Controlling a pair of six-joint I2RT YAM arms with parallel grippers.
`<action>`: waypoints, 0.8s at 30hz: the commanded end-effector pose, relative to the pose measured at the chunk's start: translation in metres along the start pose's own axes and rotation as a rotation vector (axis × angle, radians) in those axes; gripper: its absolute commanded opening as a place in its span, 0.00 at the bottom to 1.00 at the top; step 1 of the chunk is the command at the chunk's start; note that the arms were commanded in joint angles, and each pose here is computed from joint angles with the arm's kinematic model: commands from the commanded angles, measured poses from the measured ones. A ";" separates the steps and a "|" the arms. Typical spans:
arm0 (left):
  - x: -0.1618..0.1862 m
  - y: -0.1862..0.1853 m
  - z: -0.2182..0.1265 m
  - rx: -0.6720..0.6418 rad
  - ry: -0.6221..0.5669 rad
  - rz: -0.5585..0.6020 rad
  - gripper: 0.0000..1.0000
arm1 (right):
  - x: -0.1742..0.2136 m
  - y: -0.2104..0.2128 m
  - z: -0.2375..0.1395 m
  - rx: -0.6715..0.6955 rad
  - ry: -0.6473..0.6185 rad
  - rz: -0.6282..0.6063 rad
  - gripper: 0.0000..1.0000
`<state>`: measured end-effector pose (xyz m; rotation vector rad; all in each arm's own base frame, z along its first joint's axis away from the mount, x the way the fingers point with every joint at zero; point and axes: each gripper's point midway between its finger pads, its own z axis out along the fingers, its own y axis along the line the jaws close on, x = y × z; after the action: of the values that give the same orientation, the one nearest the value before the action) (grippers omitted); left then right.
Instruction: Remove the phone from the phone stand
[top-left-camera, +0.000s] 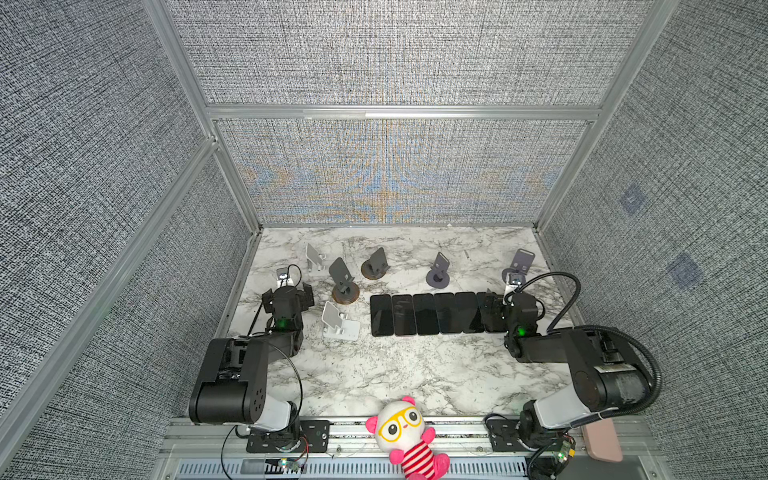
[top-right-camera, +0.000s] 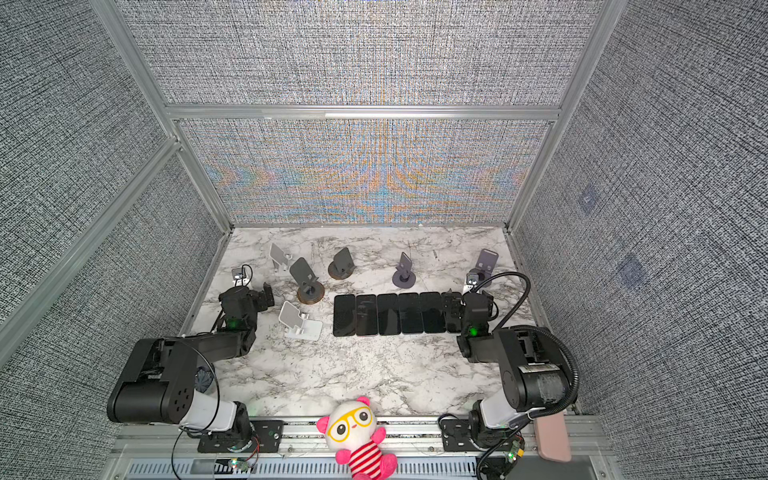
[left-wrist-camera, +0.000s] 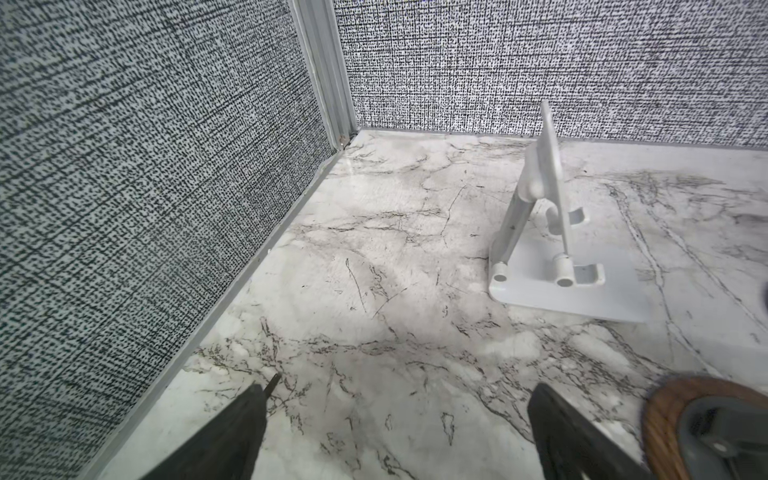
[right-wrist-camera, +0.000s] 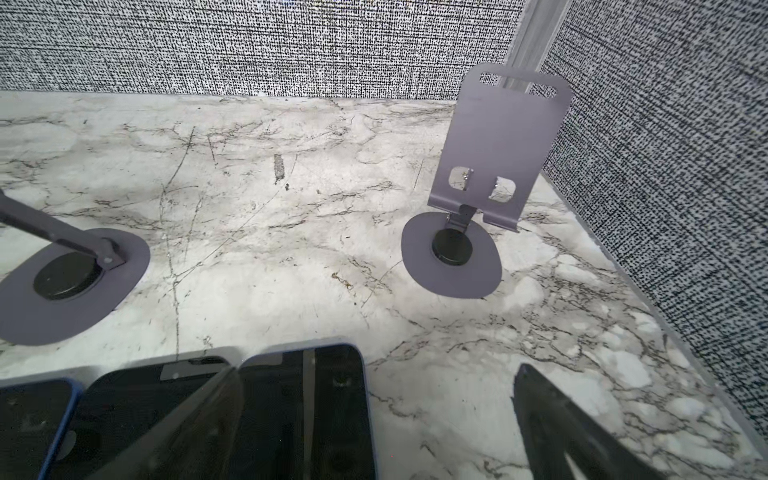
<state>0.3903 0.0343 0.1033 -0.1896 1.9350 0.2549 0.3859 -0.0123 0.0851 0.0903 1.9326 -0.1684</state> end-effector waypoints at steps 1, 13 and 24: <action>-0.006 -0.002 0.000 0.016 -0.027 -0.013 0.99 | -0.009 0.001 -0.001 -0.004 -0.037 0.019 0.99; 0.002 -0.004 -0.003 0.045 -0.088 -0.021 0.99 | -0.008 0.001 0.002 -0.002 -0.022 0.012 0.99; 0.001 -0.004 -0.004 0.045 -0.088 -0.023 0.99 | -0.009 0.002 0.002 0.000 -0.026 0.007 0.99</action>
<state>0.3850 0.0307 0.0958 -0.1734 1.8782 0.2053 0.3893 -0.0097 0.0899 0.0852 1.9152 -0.1599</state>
